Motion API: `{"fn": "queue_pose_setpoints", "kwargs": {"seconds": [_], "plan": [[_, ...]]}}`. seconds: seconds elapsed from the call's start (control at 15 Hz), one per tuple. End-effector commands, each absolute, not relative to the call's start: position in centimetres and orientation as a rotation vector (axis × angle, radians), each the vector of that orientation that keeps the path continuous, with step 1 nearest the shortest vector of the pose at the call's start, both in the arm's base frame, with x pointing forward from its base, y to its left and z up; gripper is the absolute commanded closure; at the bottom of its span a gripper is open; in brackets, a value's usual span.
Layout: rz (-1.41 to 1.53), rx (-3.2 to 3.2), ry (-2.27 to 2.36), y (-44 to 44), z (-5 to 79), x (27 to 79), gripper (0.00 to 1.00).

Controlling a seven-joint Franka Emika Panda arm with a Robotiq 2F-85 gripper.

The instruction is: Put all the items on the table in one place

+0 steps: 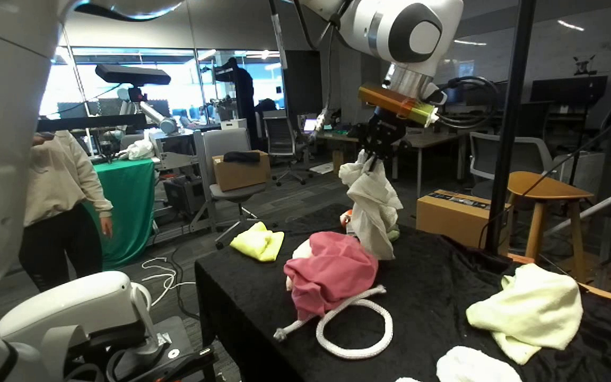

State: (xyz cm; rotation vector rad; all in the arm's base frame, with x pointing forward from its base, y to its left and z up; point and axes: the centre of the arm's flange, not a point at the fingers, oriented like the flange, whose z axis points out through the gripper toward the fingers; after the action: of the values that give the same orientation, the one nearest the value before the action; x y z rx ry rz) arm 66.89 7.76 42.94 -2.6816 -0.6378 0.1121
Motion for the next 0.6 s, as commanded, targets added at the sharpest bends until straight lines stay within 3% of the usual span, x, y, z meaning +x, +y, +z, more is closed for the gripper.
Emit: {"fn": "queue_pose_setpoints", "kwargs": {"seconds": [0.0,0.53], "plan": [[0.237,-2.597,-0.713,8.4,41.9,64.6,0.91],[0.606,-2.533,-0.696,7.4,35.3,63.2,0.91]]}}
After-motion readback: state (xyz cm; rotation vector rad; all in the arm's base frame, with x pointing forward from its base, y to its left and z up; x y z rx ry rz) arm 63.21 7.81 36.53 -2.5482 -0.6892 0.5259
